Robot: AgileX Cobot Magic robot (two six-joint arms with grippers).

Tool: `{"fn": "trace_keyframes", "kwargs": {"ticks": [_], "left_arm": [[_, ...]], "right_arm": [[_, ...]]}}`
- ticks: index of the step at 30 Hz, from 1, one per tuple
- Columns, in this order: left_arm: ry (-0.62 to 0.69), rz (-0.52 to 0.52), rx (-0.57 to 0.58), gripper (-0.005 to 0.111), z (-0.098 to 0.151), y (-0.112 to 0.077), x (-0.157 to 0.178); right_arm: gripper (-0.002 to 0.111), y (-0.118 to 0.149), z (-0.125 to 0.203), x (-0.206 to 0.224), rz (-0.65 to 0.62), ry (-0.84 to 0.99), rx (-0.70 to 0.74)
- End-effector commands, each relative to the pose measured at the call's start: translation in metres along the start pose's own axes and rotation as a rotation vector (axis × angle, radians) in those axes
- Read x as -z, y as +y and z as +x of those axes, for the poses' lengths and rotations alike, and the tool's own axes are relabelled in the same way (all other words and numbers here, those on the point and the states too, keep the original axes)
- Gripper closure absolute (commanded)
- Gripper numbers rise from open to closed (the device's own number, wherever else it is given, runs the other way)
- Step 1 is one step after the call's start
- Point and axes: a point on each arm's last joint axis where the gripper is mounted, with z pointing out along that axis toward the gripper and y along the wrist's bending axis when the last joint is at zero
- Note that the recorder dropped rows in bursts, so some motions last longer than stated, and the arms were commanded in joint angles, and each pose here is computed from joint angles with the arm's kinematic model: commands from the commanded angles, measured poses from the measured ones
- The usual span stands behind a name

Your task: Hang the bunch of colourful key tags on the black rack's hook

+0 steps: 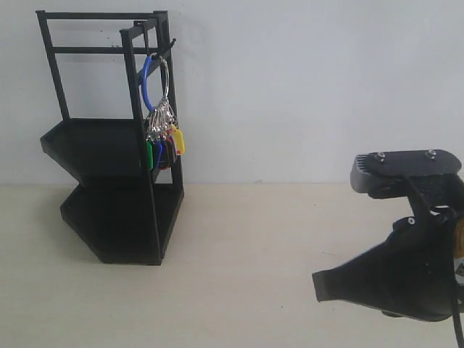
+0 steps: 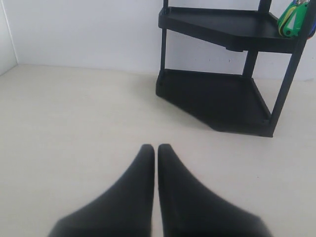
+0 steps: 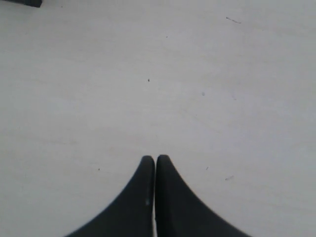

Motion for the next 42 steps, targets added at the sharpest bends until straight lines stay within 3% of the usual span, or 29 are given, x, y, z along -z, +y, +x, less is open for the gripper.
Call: {"fn": "trace_keyframes", "kwargs": {"ticks": [1,8,17,30,38,42], "left_arm": [[-0.002,0.010,0.006,0.102,-0.001,-0.001,0.000],[-0.002,0.010,0.006,0.102,-0.001,-0.001,0.000],[-0.002,0.010,0.006,0.102,-0.001,-0.001,0.000],[-0.002,0.010,0.006,0.102,-0.001,-0.001,0.000],[-0.002,0.010,0.006,0.102,-0.001,-0.001,0.000],[-0.002,0.010,0.006,0.102,-0.001,-0.001,0.000]], "right_arm": [[0.108,-0.005,0.002,0.012,-0.004,-0.051,0.023],[0.108,-0.041,0.025,0.026,-0.038,-0.236,-0.079],[0.108,-0.091,0.090,0.056,0.084,-0.478,-0.259],[0.108,-0.105,0.162,0.053,0.147,-0.726,-0.350],[0.108,-0.106,0.165,0.048,0.135,-0.716,-0.416],[0.108,-0.105,0.164,0.049,0.063,-0.743,-0.542]]}}
